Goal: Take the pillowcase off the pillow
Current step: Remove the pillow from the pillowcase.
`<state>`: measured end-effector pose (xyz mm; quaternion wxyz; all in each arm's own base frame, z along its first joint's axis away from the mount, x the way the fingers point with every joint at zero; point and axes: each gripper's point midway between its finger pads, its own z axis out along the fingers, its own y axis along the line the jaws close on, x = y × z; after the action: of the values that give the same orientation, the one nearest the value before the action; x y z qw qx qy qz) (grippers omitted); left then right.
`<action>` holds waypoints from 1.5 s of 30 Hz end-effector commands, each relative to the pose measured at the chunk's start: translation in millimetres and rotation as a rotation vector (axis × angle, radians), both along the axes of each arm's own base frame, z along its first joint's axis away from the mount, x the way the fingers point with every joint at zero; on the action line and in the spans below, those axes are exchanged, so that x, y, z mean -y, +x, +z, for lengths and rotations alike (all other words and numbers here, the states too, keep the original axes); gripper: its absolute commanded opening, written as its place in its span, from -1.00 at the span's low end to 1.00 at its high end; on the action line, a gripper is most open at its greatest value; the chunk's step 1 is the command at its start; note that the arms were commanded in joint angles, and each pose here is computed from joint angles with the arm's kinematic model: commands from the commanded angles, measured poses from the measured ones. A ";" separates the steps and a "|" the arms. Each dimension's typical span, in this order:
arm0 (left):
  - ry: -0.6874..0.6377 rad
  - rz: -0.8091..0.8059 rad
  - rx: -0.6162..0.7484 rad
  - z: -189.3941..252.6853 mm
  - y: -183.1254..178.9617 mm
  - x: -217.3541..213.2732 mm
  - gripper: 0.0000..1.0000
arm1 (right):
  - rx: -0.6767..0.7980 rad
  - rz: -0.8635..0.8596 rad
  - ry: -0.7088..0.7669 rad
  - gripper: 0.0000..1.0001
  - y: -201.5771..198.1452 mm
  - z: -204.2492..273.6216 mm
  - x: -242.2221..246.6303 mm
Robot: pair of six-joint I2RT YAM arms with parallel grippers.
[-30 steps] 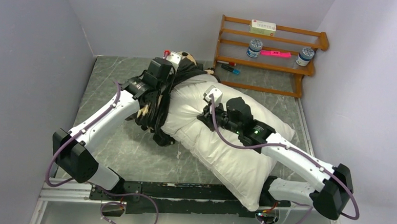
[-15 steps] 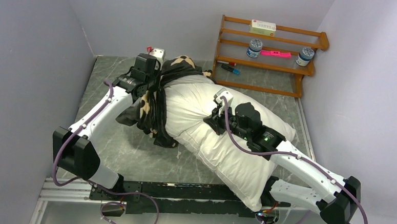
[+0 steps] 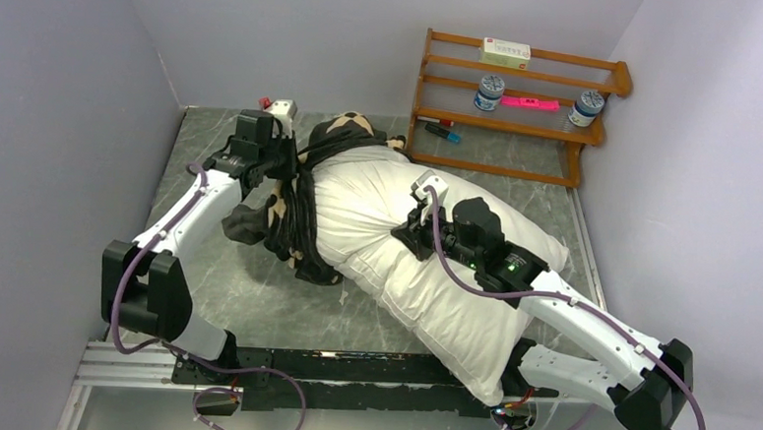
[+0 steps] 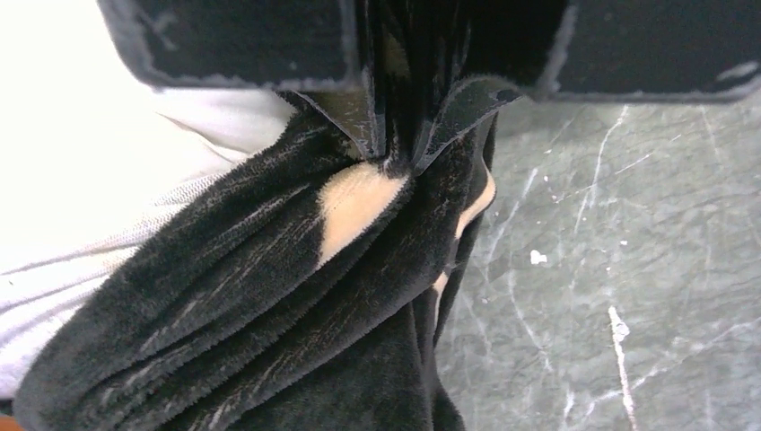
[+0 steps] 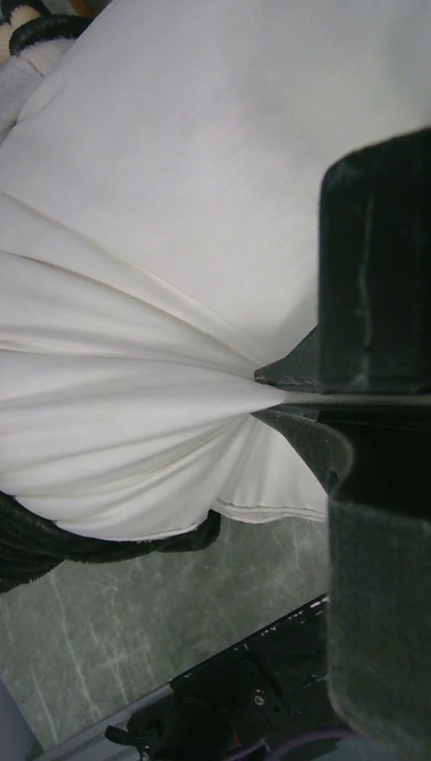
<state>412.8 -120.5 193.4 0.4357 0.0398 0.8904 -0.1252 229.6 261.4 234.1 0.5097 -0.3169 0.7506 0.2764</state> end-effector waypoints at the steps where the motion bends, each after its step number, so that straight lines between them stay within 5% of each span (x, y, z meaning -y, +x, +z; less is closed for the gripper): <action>1: 0.026 0.079 0.008 -13.5 -1.3 -35.4 -0.63 | -0.063 0.047 -0.104 -1.00 -14.4 -24.9 15.4; 5: 0.065 0.069 0.018 -15.7 -17.2 -33.0 -0.54 | -0.065 0.108 -0.073 -0.94 -12.8 -14.9 -1.8; 14: 0.094 0.070 0.085 1.5 -26.6 -29.7 -0.49 | -0.074 0.118 -0.171 0.10 15.3 25.1 -3.0; 25: 0.136 0.024 0.118 7.1 -38.6 -9.6 -0.47 | -0.124 -0.118 -0.043 0.66 106.8 59.7 17.3; 31: 0.163 0.012 0.125 8.3 -43.3 -4.3 -0.47 | -0.226 -0.287 -0.049 0.88 169.8 34.8 23.6; 39: 0.158 -0.012 0.142 12.8 -47.4 4.8 -0.43 | -0.426 -0.125 -0.064 0.96 172.4 -32.5 -7.5; 42: 0.166 -0.003 0.145 14.3 -47.5 2.4 -0.41 | -0.497 0.015 -0.042 0.75 148.6 -53.4 -24.8; 45: 0.158 -0.004 0.147 16.8 -48.2 3.1 -0.38 | -0.517 0.102 -0.039 0.24 127.0 -60.6 -34.7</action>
<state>373.2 -122.3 203.3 0.4927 0.0773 0.8654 -0.0479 401.4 268.2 183.5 0.3376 -0.2254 0.8681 0.2857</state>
